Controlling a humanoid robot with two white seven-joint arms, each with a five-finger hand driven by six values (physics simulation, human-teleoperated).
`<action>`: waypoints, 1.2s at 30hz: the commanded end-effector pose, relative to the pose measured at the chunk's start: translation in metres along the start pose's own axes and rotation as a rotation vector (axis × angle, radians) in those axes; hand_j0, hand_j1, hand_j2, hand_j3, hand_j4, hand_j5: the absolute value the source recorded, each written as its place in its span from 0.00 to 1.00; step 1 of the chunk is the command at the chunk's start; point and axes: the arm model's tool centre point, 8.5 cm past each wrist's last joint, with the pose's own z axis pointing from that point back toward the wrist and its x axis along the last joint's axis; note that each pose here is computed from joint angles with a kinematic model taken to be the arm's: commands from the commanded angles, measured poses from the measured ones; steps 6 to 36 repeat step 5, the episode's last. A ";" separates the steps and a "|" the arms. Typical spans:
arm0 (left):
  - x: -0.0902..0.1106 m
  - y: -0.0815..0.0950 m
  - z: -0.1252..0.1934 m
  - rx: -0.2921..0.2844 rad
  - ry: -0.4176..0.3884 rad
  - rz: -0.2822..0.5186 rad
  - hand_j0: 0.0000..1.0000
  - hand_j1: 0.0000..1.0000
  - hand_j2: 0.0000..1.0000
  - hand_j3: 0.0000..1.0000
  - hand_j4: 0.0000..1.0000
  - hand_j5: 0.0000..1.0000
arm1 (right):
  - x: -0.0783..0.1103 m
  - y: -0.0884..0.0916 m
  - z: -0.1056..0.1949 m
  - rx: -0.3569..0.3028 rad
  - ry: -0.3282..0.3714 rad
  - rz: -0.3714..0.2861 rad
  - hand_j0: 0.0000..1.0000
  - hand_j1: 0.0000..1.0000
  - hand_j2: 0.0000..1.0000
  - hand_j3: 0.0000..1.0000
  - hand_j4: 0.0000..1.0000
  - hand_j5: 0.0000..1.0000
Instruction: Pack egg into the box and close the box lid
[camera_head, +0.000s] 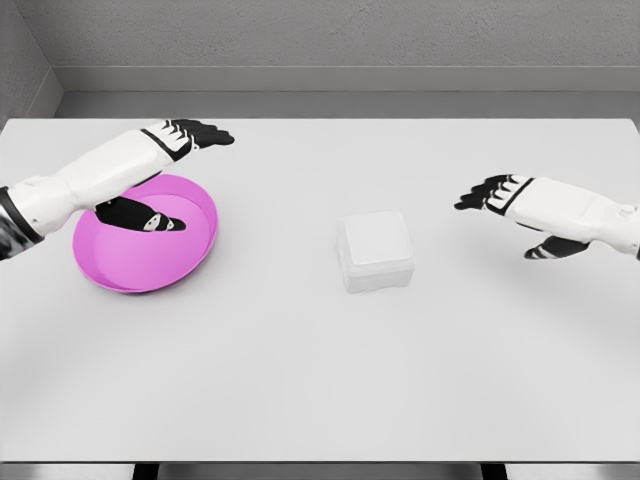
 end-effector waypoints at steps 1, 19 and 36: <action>0.000 0.001 0.000 0.002 0.000 0.004 1.00 1.00 1.00 1.00 1.00 1.00 | -0.001 -0.001 0.001 -0.005 0.003 -0.005 1.00 1.00 1.00 1.00 1.00 1.00; -0.003 0.003 0.003 0.010 0.014 0.002 1.00 1.00 1.00 1.00 1.00 1.00 | 0.001 -0.001 0.000 -0.006 -0.004 -0.003 1.00 1.00 1.00 1.00 1.00 1.00; -0.003 0.003 0.003 0.010 0.014 0.002 1.00 1.00 1.00 1.00 1.00 1.00 | 0.001 -0.001 0.000 -0.006 -0.004 -0.003 1.00 1.00 1.00 1.00 1.00 1.00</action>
